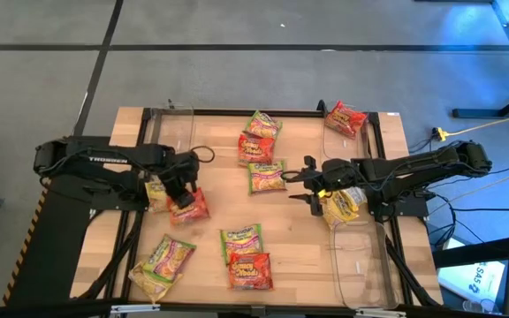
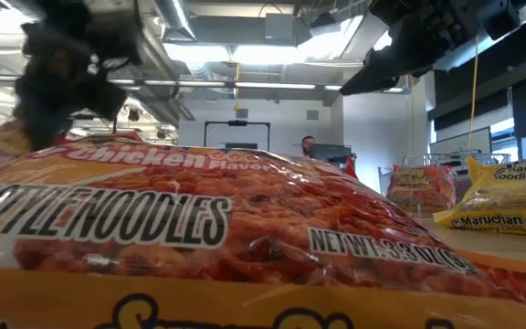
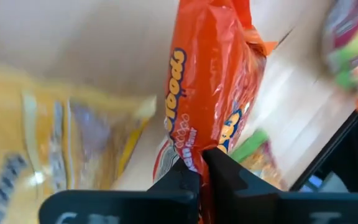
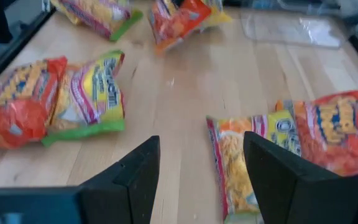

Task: Sort Maruchan noodles
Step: Put the orange noodle pack into the top right transparent bin

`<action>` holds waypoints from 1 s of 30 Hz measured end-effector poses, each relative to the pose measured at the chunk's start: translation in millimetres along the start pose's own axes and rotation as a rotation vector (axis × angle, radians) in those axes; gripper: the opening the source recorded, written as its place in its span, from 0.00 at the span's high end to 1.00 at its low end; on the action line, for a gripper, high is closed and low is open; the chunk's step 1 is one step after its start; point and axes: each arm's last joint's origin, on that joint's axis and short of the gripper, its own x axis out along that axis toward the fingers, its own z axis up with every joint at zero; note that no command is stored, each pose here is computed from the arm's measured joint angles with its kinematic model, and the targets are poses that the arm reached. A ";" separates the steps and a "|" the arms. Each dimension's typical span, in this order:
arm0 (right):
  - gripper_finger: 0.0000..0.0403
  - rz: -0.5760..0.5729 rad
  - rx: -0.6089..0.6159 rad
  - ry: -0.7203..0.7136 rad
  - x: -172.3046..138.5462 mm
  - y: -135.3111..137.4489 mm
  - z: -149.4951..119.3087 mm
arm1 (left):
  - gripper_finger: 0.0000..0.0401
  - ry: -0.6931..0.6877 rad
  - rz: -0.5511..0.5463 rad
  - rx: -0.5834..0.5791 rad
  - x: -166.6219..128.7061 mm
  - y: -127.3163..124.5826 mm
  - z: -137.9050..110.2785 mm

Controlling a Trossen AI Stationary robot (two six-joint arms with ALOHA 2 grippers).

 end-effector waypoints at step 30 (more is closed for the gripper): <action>0.23 -0.139 0.205 -0.222 32.1 -5.0 13.5 | 1.00 -0.777 0.191 0.617 11.0 -126.1 82.3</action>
